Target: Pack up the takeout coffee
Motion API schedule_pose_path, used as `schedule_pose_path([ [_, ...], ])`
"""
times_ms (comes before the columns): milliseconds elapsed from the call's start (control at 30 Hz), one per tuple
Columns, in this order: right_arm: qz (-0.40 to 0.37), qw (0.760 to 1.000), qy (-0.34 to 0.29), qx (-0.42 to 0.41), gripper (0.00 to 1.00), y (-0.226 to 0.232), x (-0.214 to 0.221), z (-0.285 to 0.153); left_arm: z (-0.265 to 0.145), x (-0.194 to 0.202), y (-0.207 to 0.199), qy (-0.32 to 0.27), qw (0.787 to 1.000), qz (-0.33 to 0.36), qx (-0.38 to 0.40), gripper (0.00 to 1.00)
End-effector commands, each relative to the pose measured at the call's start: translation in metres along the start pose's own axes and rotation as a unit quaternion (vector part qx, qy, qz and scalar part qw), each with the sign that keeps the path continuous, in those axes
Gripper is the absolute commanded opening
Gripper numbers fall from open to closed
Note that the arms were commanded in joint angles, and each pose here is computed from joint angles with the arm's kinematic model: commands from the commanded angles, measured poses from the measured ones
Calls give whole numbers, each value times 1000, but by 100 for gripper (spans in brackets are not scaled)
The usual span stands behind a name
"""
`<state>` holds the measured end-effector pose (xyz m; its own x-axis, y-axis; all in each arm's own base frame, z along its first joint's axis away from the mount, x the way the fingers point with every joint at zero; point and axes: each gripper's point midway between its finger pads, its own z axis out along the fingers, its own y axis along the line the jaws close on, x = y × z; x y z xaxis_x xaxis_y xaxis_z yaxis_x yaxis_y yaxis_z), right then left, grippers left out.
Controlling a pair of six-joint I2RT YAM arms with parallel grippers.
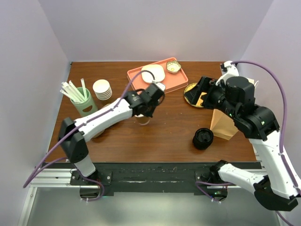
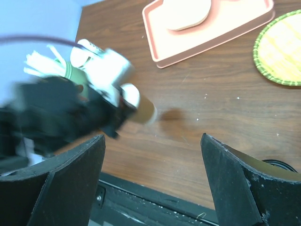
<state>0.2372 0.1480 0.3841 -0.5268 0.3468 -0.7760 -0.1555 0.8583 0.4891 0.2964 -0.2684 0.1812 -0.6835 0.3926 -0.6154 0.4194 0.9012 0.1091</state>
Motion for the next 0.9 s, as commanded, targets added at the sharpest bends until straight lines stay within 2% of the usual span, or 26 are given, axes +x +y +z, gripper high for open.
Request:
schedule_pose_path([
  [0, 24, 999, -14, 24, 86, -11, 1, -3, 20, -3, -43, -14, 999, -16, 26, 0],
  [233, 25, 999, 4, 46, 86, -26, 19, -4, 46, 22, -68, 22, 1000, 19, 10, 0],
  [333, 19, 997, 17, 72, 86, -39, 28, -6, 51, 30, -68, 32, 999, 24, 6, 10],
  [367, 18, 997, 16, 80, 86, -42, 29, -8, 50, 30, -69, 32, 999, 24, 7, 14],
  [400, 17, 996, 20, 88, 86, -46, 31, -9, 49, 29, -69, 31, 999, 24, 11, 29],
  [467, 11, 994, 26, 101, 86, -52, 35, -9, 37, 16, -71, 23, 999, 19, 21, 42],
  [500, 6, 992, 41, 117, 85, -59, 42, -9, 30, 10, -71, 18, 999, 17, 24, 53],
  [533, 4, 991, 49, 127, 84, -63, 45, -9, 23, 4, -73, 12, 999, 13, 35, 57],
  [633, -7, 983, 84, 165, 77, -80, 63, -6, -2, -13, -77, -27, 997, -6, 77, 75],
  [667, -11, 980, 95, 174, 70, -84, 69, -5, -17, -20, -74, -49, 995, -16, 90, 82],
  [767, -22, 966, 146, 210, 56, -101, 95, 2, -29, -14, -63, -81, 989, -53, 112, 91],
  [800, -26, 958, 167, 231, 54, -111, 106, 3, -30, -18, -58, -100, 985, -76, 122, 94],
  [867, -27, 950, 185, 249, 52, -118, 117, 5, -35, 1, -44, -104, 982, -94, 128, 100],
])
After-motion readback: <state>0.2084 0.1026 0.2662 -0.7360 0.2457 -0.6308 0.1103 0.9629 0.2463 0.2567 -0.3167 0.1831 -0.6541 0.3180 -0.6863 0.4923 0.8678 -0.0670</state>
